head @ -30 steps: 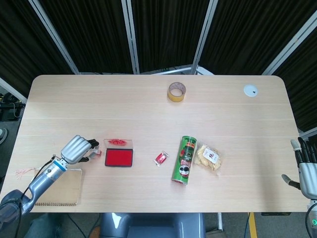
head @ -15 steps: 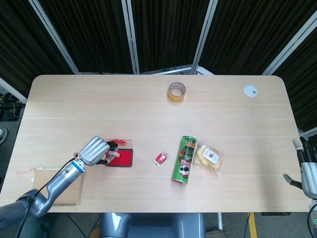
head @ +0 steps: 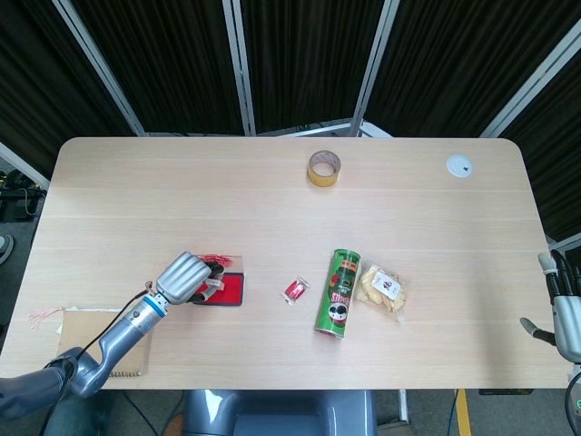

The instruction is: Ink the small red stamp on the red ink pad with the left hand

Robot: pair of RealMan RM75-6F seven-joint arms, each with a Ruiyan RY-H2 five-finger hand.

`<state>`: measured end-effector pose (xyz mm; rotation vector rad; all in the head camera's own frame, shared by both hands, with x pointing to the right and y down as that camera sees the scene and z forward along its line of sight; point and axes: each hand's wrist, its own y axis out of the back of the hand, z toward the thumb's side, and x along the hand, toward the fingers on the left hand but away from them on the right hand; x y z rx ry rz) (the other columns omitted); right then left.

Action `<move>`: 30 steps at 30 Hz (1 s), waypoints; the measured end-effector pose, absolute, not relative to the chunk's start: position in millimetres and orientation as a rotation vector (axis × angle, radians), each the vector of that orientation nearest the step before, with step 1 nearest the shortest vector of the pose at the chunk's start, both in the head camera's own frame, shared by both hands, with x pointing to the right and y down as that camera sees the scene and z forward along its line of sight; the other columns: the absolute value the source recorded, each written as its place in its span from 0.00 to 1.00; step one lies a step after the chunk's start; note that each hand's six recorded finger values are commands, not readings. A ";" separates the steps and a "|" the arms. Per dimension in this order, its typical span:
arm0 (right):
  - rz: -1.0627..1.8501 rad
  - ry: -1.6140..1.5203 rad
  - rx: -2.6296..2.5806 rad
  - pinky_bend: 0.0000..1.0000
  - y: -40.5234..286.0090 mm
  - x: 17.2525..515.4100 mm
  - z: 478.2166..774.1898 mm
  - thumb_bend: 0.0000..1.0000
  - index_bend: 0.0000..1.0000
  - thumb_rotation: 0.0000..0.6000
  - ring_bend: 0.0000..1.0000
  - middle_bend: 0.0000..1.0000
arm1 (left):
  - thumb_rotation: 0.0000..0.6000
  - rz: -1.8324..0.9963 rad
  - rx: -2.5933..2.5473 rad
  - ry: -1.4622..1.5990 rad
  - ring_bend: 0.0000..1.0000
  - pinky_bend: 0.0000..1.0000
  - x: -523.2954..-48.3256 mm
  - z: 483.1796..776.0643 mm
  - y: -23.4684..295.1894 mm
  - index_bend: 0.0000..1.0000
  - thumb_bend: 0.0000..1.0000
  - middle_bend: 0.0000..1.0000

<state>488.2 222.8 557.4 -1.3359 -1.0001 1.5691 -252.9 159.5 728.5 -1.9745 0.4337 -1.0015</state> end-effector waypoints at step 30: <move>1.565 -1.003 -1.335 0.00 222.7 488.2 557.2 0.00 0.00 1.00 0.00 0.00 | 1.00 -1.018 -1.966 0.440 0.80 0.91 -262.1 740.5 162.6 0.58 0.41 0.55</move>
